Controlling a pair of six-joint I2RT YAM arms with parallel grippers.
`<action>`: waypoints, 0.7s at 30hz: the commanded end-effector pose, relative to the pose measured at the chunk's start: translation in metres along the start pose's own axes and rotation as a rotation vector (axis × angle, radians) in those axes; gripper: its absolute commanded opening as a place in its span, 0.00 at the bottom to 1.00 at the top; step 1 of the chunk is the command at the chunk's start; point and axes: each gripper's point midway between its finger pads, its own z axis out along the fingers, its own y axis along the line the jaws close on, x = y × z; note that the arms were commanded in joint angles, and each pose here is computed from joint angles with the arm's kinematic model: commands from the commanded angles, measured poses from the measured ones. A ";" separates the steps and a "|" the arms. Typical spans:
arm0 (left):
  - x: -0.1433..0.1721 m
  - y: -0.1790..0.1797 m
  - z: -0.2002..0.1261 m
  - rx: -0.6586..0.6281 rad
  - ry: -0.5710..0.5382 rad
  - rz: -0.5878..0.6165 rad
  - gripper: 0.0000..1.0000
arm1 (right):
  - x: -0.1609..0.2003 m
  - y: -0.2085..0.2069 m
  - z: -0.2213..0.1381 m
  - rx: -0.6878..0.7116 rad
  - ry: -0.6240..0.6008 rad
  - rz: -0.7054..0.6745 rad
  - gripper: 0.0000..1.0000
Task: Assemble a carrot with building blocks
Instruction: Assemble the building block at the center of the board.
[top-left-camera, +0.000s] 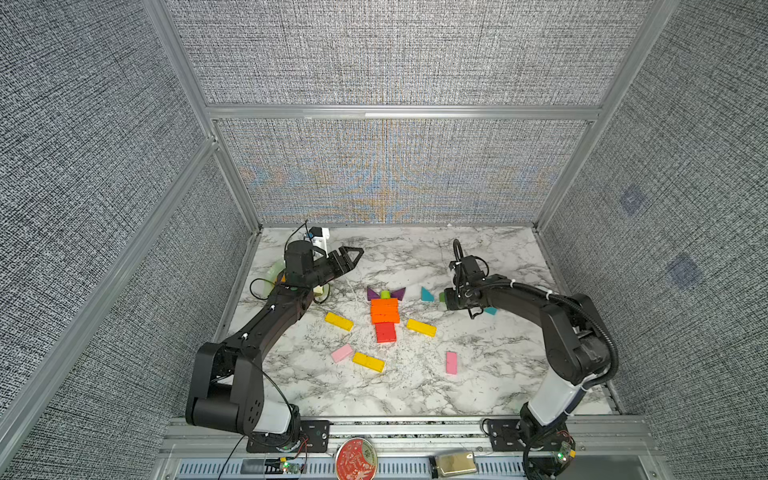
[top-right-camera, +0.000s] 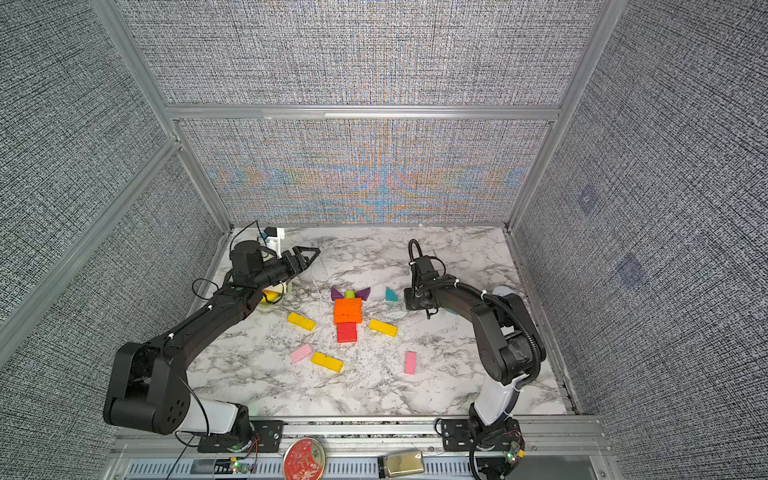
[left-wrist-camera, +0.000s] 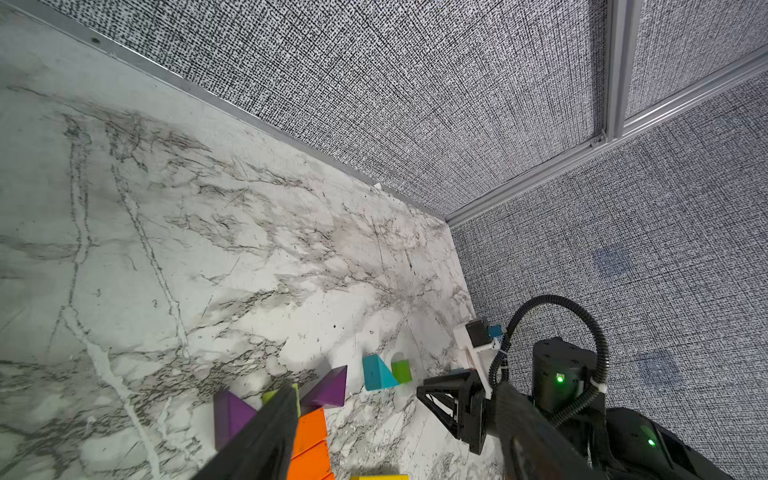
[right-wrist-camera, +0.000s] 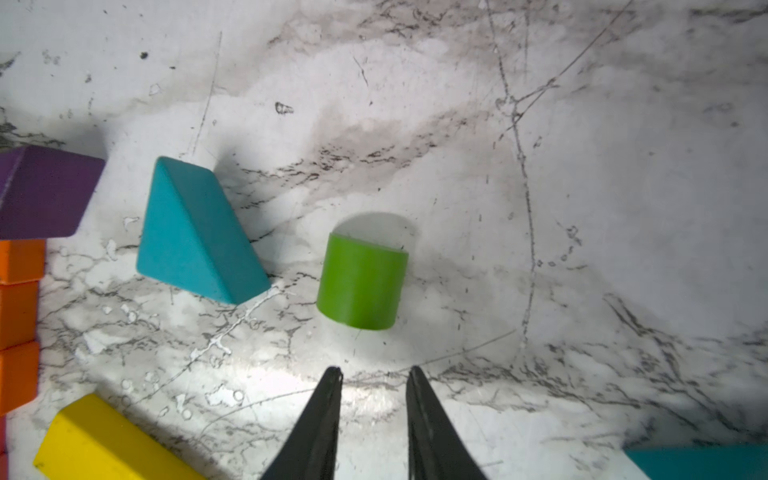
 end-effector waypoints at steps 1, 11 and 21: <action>-0.005 -0.006 0.000 0.017 -0.011 0.028 0.77 | -0.010 0.007 -0.001 -0.053 -0.027 0.054 0.31; -0.006 -0.008 -0.001 0.017 -0.012 0.031 0.77 | -0.017 0.003 0.008 -0.117 -0.039 0.198 0.32; -0.005 -0.007 0.000 0.019 -0.008 0.028 0.77 | -0.018 0.005 0.018 -0.164 -0.023 0.223 0.32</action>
